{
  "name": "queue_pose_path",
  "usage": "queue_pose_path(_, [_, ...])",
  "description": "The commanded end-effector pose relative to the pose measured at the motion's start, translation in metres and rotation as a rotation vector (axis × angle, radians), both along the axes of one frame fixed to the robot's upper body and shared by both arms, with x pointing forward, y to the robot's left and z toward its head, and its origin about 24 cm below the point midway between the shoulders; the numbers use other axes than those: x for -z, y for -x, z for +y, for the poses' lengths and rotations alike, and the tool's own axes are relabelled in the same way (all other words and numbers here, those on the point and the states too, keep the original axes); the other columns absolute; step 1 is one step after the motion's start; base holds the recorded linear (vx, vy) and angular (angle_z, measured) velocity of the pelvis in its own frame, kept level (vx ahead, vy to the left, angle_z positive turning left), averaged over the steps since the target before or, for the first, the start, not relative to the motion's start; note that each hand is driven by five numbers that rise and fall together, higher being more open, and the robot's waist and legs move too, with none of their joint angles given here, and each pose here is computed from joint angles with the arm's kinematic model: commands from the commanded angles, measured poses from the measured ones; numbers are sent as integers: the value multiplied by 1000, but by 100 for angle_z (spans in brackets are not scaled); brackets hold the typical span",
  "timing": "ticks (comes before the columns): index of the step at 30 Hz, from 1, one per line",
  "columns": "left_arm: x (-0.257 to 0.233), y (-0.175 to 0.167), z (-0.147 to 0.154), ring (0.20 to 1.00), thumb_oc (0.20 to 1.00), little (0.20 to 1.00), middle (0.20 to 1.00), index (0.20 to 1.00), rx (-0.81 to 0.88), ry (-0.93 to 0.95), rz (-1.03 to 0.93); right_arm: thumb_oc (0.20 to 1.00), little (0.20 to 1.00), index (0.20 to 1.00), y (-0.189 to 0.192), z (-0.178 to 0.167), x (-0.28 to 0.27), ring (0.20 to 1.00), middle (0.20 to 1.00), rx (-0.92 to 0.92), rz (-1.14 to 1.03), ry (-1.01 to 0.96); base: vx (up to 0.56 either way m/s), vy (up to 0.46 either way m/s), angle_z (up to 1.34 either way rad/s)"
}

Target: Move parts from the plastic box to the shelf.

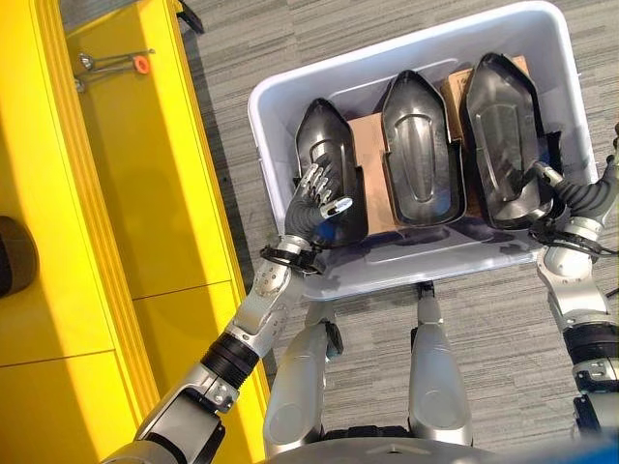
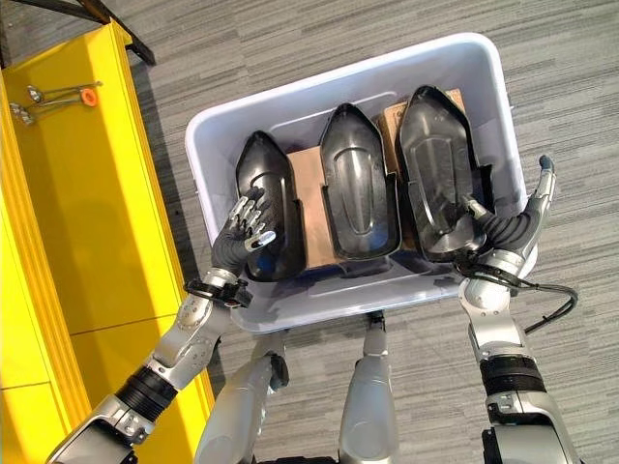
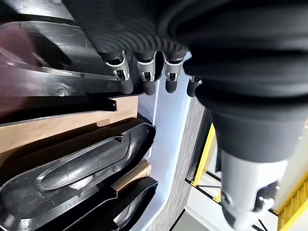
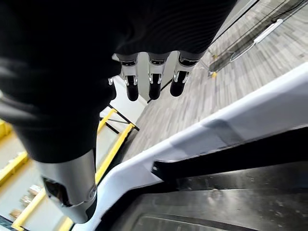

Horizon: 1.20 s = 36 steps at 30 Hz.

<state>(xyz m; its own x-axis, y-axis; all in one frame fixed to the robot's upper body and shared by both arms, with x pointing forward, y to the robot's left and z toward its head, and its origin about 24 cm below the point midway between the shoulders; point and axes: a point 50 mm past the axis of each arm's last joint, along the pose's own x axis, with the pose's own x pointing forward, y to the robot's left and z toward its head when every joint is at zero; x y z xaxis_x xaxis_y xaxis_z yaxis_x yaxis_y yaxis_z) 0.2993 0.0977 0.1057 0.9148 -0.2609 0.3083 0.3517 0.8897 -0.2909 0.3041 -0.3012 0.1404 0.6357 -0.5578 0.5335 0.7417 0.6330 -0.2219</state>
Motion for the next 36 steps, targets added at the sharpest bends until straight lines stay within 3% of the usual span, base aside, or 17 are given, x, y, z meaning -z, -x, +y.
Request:
queue_pose_path(1, [-29, -4, -8, 1000, 1000, 1000, 1000, 1000, 7, 58, -138, 1000, 1000, 1000, -4, -10, -34, 1000, 1000, 34, -121, 24, 0, 0, 0])
queue_pose_path(36, [-32, -1, -20, 1000, 1000, 1000, 1000, 1000, 59, 68, -150, 1000, 1000, 1000, -27, -13, -3, 1000, 1000, 49, 93, -30, -2, -1, 0])
